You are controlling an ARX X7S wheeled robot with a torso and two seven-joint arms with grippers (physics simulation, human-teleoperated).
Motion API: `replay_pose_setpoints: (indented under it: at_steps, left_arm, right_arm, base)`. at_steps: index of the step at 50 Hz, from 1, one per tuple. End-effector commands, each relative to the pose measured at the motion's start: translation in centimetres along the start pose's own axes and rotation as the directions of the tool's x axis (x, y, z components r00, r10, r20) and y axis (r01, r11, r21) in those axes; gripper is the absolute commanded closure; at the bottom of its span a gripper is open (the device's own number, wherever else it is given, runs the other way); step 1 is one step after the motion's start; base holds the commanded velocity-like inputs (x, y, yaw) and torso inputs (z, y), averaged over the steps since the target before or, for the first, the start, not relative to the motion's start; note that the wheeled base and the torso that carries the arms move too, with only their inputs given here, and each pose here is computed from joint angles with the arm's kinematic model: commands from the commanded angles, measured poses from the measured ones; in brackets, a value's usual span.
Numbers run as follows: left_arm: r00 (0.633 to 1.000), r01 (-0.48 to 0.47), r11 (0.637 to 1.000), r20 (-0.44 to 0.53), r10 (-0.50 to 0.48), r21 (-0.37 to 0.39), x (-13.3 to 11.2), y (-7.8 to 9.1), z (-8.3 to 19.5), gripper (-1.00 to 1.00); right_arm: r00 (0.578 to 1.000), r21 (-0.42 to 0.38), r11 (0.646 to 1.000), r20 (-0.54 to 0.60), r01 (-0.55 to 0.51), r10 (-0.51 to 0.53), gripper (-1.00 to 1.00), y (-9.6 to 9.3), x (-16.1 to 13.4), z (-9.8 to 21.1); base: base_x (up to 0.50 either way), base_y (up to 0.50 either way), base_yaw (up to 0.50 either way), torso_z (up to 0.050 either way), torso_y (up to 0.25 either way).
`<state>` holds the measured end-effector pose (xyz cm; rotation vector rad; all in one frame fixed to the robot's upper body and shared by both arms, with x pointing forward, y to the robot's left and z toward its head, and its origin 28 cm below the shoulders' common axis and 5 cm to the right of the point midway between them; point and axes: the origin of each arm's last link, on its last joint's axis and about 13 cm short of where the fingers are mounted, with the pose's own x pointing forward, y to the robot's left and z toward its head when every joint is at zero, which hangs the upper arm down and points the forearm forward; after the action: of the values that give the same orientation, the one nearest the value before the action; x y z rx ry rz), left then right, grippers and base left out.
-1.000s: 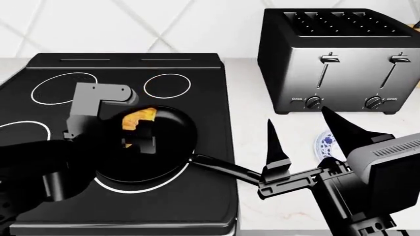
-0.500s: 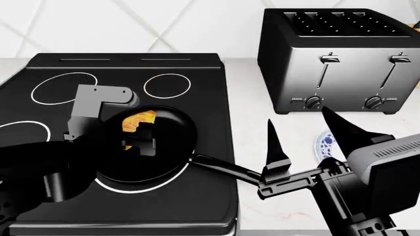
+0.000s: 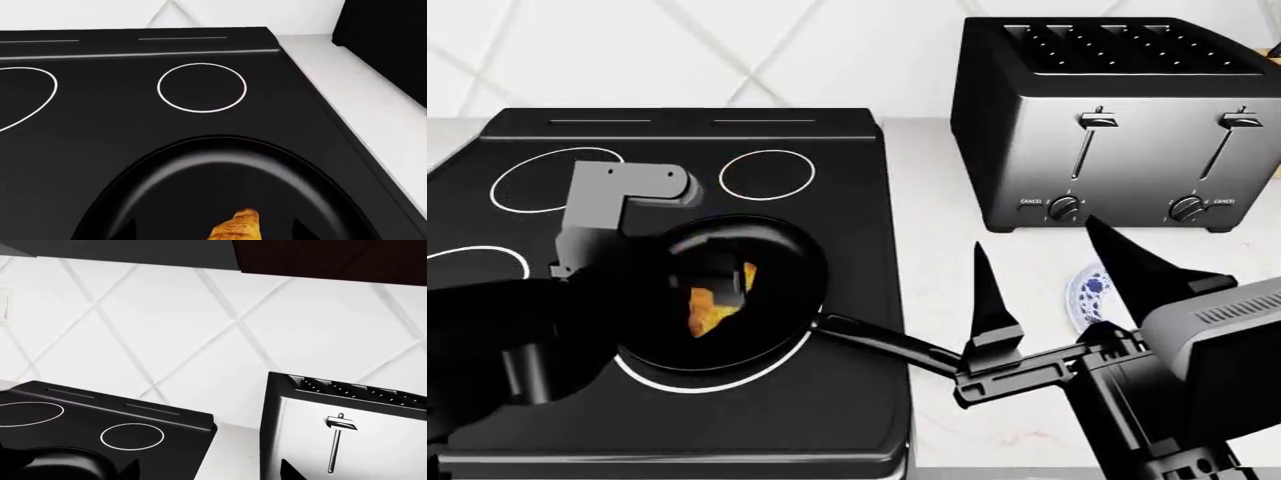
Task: Pick the croissant and place it on the pan. Then turn on the stove to warm the croissant.
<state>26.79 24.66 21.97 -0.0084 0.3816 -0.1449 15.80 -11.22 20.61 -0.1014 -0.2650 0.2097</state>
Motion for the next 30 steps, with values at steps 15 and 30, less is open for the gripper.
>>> replay_pose_setpoints:
  at_steps: [15,30]
  left_arm:
    - [0.971,0.017,1.000,0.237,-0.023,0.024,-4.8,-0.1,3.8,-1.00]
    - [0.911,0.051,0.991,0.401,-0.096,0.121,-8.2,-0.7,2.2,-1.00]
  right_arm:
    - [1.000,-0.009,1.000,0.017,0.006,-0.006,-1.00,0.0,0.1,0.3]
    - [1.000,-0.014,1.000,0.018,0.025,-0.025,-1.00,-0.2,0.4,0.7]
  base:
    - [0.00,0.00,0.00,0.000,0.000]
    - [0.00,0.00,0.00,0.000,0.000]
